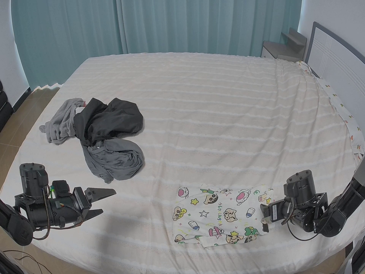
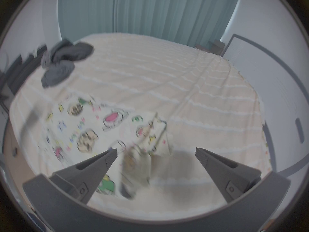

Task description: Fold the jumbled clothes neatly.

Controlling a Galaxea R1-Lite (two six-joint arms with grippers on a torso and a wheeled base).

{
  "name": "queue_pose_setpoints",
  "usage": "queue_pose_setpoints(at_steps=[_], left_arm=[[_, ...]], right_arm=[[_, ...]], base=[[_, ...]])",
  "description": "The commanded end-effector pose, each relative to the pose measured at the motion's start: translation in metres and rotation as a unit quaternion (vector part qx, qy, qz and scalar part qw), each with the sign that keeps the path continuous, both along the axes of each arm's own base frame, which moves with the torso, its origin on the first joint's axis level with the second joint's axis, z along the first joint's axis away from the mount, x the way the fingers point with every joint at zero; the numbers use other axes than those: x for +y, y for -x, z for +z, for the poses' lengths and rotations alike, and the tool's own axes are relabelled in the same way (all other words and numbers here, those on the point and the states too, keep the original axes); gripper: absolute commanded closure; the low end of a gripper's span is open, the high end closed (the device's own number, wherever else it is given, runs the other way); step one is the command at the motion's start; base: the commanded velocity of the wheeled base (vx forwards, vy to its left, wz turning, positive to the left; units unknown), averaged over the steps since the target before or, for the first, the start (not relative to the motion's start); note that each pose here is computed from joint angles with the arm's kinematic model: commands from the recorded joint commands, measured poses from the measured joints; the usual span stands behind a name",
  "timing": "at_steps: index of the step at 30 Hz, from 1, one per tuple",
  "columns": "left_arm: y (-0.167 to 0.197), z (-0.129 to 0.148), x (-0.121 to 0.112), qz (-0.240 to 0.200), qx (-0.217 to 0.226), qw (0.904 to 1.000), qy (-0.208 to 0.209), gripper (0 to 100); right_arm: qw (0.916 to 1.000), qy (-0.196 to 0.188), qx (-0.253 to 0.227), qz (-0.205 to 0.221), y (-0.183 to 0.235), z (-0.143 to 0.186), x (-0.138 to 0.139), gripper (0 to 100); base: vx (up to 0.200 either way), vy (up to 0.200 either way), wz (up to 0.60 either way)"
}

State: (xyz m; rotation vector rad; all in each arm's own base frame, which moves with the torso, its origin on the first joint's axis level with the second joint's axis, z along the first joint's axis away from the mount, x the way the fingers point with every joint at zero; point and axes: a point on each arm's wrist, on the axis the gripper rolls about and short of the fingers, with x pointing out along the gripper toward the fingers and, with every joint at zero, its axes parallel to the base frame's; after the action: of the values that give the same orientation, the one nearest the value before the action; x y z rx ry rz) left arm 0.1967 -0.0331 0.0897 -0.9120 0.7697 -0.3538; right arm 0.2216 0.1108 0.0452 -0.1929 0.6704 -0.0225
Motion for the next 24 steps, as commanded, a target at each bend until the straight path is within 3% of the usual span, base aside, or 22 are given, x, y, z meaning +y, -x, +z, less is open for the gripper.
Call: queue_pose_setpoints(at_steps=[1, 16, 19, 24], left_arm=[[0.0, 0.0, 0.0, 0.0, 0.001, 1.0, 0.0, 0], [-0.004, -0.007, 0.0, 0.002, 0.009, 1.0, -0.001, 0], [-0.004, -0.007, 0.0, 0.002, 0.009, 1.0, -0.001, 0], [-0.004, -0.007, 0.0, 0.002, 0.01, 0.9999, -0.001, 0]], right_arm=[[0.9987, -0.044, -0.022, -0.009, -0.007, 0.01, 0.001, 0], [0.9969, -0.006, 0.076, -0.018, -0.002, -0.04, -0.007, 0], [0.9947, 0.003, 0.094, -0.041, -0.007, -0.052, -0.017, 0], [0.9935, -0.005, 0.083, -0.077, -0.009, -0.052, -0.037, 0]], base=[[0.0, 0.0, 0.0], [0.0, 0.0, 0.0], [0.0, 0.0, 0.0], [0.0, 0.0, 0.0]])
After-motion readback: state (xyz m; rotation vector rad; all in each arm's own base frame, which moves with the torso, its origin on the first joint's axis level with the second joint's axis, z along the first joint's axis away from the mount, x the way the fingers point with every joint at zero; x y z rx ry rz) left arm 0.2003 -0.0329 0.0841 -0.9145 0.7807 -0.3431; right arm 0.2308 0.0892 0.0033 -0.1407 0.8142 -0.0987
